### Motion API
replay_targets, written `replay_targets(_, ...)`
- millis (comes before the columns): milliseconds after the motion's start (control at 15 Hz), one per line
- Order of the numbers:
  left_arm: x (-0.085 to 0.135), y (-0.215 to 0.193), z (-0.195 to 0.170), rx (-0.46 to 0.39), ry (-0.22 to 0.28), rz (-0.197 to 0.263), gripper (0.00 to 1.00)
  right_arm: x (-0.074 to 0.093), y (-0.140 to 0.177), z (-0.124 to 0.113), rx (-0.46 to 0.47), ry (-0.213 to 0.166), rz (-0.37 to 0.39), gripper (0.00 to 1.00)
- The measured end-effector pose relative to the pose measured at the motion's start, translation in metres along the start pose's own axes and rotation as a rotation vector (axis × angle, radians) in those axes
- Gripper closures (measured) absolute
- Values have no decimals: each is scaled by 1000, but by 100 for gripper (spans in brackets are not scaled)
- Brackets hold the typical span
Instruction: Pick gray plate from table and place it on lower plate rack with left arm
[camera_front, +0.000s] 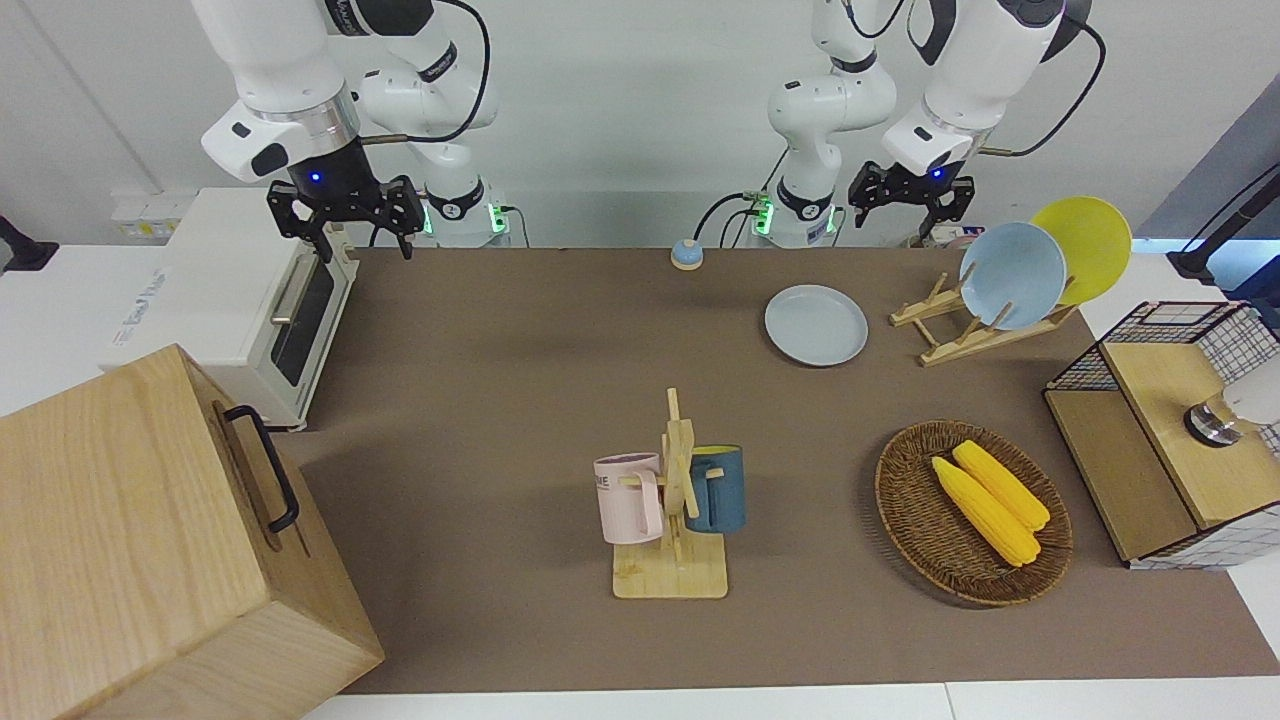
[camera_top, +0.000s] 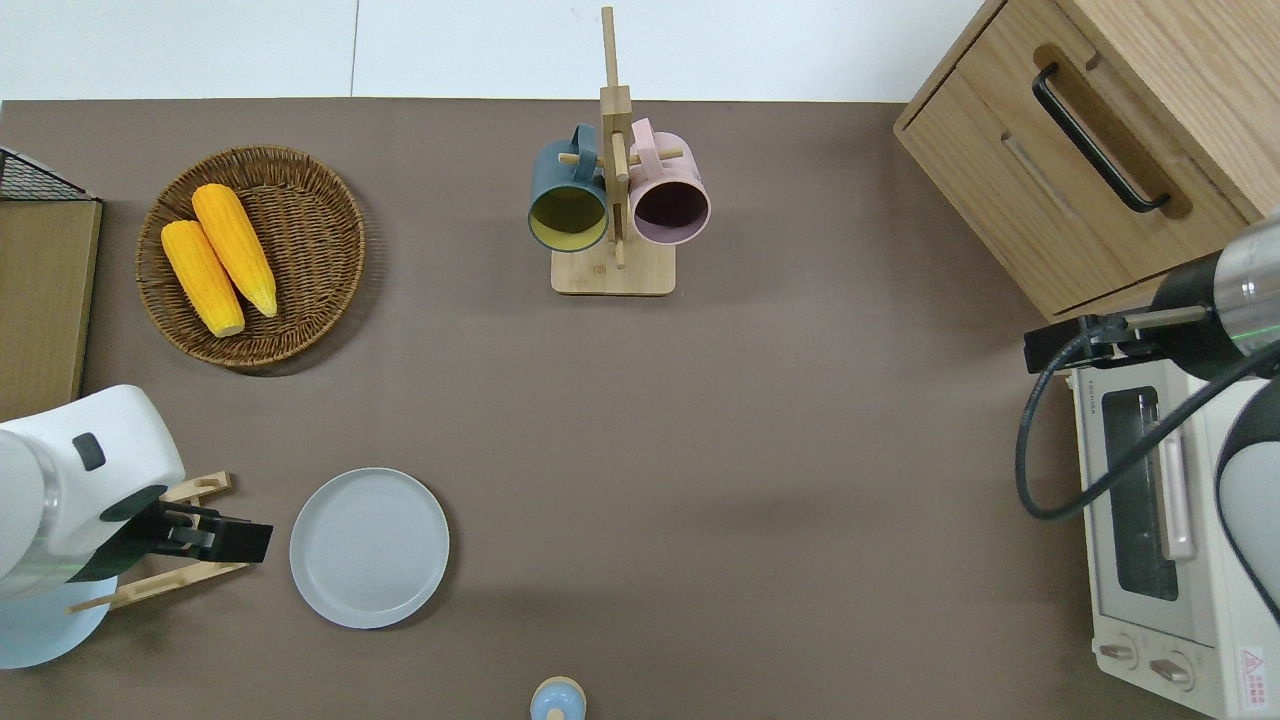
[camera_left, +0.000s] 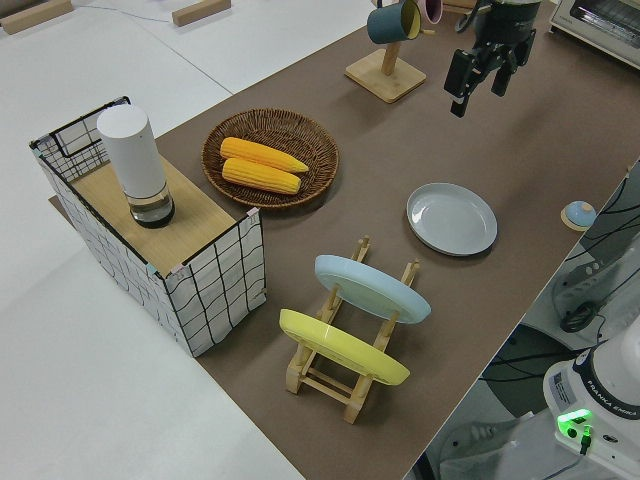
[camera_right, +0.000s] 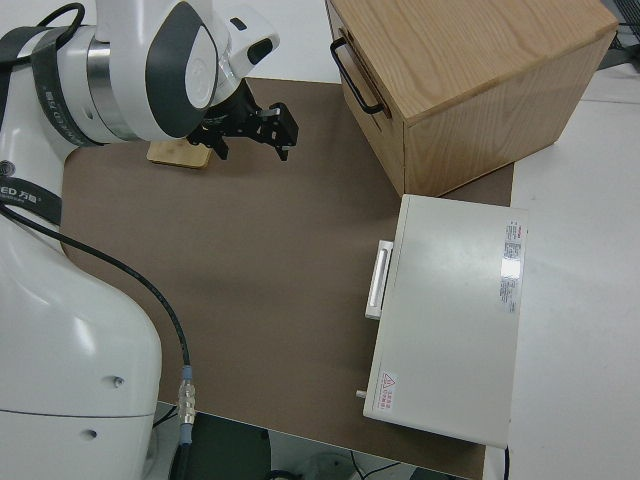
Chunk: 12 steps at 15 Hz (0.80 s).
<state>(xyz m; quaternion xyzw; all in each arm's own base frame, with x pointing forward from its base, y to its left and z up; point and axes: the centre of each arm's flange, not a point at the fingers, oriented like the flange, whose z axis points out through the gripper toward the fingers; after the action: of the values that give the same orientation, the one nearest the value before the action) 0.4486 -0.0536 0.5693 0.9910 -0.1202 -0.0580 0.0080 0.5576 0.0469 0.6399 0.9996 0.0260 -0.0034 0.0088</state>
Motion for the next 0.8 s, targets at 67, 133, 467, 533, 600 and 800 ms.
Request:
replay_targets(67, 1, 3, 4, 2, -6, -2, 0, 0, 0, 0, 0, 0, 0, 1)
replay_targets(133, 2, 7, 10, 5, -9, -7, 0, 0, 0, 0, 0, 0, 0, 1)
replay_targets(467, 7, 14, 52, 14, -8, -22, 0, 0, 0, 0, 0, 0, 0, 1)
replay_targets(533, 8, 13, 61, 14, -5, -24, 0, 0, 0, 0, 0, 0, 0, 1)
replay_targets(600, 8, 11, 71, 15, 0, -26, 0, 0, 0, 0, 0, 0, 0, 1)
replay_targets(800, 9, 8, 100, 19, 14, -33, 0, 0, 0, 0, 0, 0, 0, 1)
